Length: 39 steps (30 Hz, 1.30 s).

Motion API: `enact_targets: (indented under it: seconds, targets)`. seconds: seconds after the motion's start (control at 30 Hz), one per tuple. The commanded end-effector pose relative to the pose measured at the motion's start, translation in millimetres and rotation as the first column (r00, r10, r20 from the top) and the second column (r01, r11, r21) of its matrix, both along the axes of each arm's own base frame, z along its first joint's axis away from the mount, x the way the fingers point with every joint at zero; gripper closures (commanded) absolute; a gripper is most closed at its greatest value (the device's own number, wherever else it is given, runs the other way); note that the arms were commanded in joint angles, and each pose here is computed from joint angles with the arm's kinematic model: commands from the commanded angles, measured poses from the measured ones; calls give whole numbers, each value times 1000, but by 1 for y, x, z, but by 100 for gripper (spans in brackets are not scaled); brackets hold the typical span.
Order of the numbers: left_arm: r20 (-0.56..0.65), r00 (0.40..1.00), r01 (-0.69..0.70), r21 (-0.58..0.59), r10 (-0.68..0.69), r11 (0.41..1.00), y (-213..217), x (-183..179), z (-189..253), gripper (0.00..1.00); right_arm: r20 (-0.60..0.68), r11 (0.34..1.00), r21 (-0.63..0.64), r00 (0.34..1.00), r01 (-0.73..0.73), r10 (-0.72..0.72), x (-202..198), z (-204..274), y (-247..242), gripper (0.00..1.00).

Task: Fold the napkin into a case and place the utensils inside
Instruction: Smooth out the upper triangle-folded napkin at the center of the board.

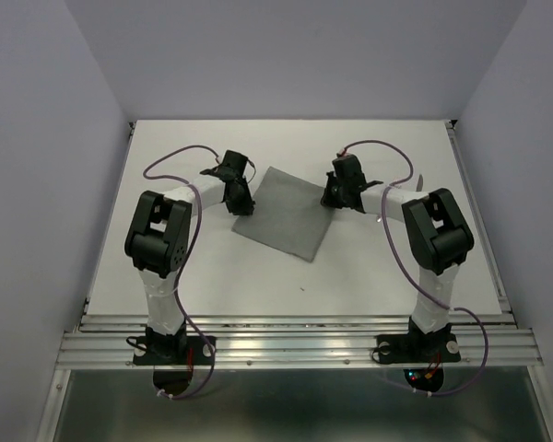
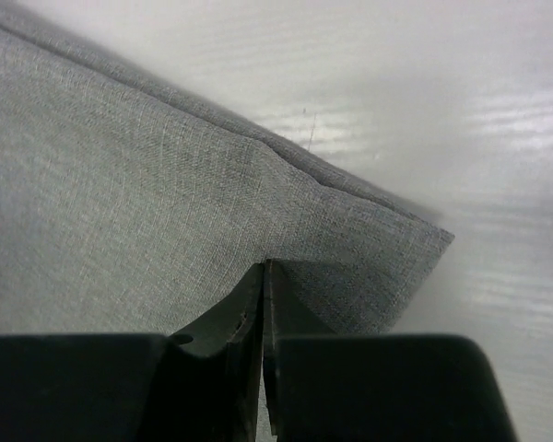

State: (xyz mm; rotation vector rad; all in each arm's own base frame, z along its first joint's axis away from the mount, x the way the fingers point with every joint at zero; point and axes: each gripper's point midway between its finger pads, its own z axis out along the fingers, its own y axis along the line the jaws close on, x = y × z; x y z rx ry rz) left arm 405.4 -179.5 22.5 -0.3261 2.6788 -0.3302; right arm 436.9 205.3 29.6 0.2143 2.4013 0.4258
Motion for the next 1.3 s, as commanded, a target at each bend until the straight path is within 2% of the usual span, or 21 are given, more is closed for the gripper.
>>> enact_targets:
  seconds: [0.0,0.13,0.2,0.3,0.43,0.5,0.57,0.6,0.7,0.93,1.07,1.27]
  targets:
    - [-143,987,79,-2,-78,997,-15,-66,-18,74,25,987,-143,996,-78,83,18,-6,-14,92]
    - [-123,975,183,-36,-186,982,-50,-95,4,74,120,961,-235,977,-142,174,51,19,-10,92]
    - [-113,976,185,-9,-185,983,-45,-98,17,74,168,961,-225,965,-161,201,59,44,-4,91]
    - [-52,988,147,31,-145,989,-28,-78,43,73,259,966,-155,935,-206,241,62,94,13,88]
    - [51,994,93,23,-94,995,-14,-37,75,73,252,983,-34,950,-181,184,47,118,20,87]
    - [105,991,82,6,-82,997,-20,-9,90,74,196,985,1,966,-171,168,29,103,17,88]
    - [132,988,88,-20,-85,996,-32,14,97,80,171,988,57,976,-143,131,12,105,15,89]
    - [138,986,98,-35,-92,995,-38,20,99,82,122,989,64,985,-132,123,-4,87,10,90]
    - [149,980,150,-104,-134,983,-61,36,96,99,68,989,98,993,-106,100,-36,76,2,90]
    - [101,984,159,-96,-149,983,-70,45,69,100,-3,989,118,996,-90,91,-74,57,-9,90]
    - [74,989,134,-40,-131,990,-61,49,46,100,-60,989,121,994,-85,93,-88,34,-11,91]
    - [37,991,126,24,-127,992,-57,62,19,100,-134,999,33,990,-37,41,-99,-4,-30,92]
